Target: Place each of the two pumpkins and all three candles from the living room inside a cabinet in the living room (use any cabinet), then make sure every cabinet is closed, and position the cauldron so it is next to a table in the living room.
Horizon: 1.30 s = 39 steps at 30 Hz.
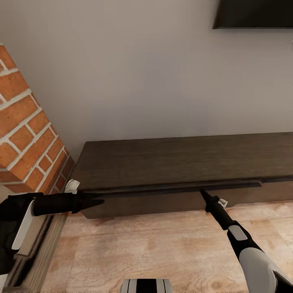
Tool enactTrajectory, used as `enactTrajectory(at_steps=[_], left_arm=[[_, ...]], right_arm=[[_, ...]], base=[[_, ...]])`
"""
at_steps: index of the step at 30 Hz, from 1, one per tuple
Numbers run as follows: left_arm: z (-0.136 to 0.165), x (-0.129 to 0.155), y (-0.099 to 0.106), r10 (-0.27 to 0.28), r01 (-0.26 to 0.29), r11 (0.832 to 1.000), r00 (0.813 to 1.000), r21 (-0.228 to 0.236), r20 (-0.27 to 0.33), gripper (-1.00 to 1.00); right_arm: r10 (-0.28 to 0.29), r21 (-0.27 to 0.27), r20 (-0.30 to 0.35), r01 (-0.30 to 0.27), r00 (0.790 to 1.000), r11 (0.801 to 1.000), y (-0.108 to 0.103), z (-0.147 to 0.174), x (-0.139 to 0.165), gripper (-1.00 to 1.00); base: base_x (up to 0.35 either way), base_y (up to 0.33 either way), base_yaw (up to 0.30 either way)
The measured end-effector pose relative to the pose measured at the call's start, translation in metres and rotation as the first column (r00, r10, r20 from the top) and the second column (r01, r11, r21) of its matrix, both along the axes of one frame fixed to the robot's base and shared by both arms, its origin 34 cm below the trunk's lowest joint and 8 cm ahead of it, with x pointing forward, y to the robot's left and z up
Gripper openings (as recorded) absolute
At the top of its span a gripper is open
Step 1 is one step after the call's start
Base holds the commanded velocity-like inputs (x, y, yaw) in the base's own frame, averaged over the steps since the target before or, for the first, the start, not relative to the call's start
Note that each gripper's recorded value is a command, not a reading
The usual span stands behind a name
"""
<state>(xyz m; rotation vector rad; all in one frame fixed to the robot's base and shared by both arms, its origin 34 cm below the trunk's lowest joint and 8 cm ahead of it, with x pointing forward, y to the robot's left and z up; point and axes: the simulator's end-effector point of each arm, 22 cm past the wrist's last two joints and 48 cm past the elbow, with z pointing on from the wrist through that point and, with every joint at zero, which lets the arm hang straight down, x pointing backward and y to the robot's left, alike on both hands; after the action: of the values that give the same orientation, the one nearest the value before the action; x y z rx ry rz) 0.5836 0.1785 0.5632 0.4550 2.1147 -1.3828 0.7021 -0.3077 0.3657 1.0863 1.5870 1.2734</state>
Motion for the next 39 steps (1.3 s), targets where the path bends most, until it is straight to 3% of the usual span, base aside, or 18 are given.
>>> enactTrajectory(at_steps=[39], left_arm=[[0.0002,0.0002,0.0003,0.001,-0.001,1.0,1.0,0.0,0.001,1.0]], right_arm=[[-0.01,0.0,0.002,0.01,1.0,1.0,-0.0022,0.0,0.0002,-1.0]], base=[[-0.052,0.0,0.0]])
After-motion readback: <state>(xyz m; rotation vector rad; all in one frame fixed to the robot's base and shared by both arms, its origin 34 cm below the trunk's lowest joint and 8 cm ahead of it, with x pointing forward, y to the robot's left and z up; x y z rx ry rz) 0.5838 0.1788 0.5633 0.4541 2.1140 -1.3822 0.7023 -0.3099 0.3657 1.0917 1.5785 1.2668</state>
